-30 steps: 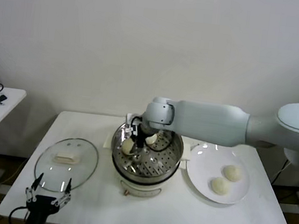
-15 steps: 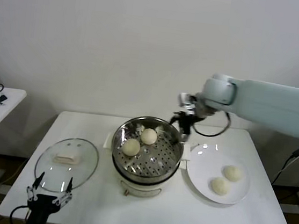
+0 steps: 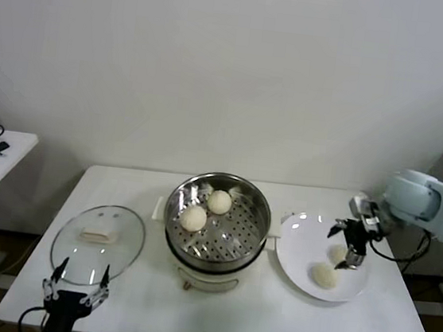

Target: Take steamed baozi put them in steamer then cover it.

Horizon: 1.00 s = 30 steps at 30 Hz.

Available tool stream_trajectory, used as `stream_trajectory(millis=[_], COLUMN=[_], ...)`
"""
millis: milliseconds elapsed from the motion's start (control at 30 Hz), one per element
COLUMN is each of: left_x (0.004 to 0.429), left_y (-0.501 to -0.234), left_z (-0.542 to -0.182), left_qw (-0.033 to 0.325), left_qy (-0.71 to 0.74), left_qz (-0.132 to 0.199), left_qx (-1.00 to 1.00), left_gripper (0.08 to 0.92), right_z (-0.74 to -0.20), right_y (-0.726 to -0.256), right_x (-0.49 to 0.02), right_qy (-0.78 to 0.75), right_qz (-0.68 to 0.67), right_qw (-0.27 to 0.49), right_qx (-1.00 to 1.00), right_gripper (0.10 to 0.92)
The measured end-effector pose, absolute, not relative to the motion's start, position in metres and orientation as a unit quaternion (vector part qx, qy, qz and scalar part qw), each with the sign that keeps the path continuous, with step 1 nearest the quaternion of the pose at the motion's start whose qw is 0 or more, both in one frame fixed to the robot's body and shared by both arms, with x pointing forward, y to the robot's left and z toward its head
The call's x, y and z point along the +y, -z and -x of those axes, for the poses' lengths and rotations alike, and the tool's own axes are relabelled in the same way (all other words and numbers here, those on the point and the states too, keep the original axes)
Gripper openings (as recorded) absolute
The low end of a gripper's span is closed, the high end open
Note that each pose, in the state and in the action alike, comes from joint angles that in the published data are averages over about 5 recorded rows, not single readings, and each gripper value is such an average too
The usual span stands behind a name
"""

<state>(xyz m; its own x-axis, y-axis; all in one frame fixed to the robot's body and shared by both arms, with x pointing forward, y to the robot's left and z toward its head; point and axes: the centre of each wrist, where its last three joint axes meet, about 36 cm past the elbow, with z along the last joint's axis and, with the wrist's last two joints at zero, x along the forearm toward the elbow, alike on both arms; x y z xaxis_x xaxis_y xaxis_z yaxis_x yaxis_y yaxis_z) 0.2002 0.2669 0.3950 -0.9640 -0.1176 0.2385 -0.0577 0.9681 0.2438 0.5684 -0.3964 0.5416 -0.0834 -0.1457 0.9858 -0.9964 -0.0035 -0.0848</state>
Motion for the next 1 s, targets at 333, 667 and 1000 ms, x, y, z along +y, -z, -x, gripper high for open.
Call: stream_trajectory(millis=[333,667,1000], left_x=[0.268,0.268,0.268], left_y=[-0.392,-0.393,-0.396], left_z=[-0.2,-0.2,-0.2], left_qw=[0.131,0.132,0.129], left_qy=[0.118,0.118,0.119], left_qz=[-0.046,-0.048,-0.048], left_qx=[-0.983,-0.983,-0.983], left_gripper=[0.823,0.823,0.823], right_z=[-0.57,-0.577,-0.58], right_y=[-0.484,-0.455,-0.459], right_x=[-0.399,-0.387,-0.385], right_qy=[-0.487,-0.485,-0.481], right_qz=[-0.498,-0.491,-0.498], right_qw=[0.453,0.452,0.451], right_qx=[-0.557,-0.566,-0.563], right_gripper=[0.823,0.779,0.515])
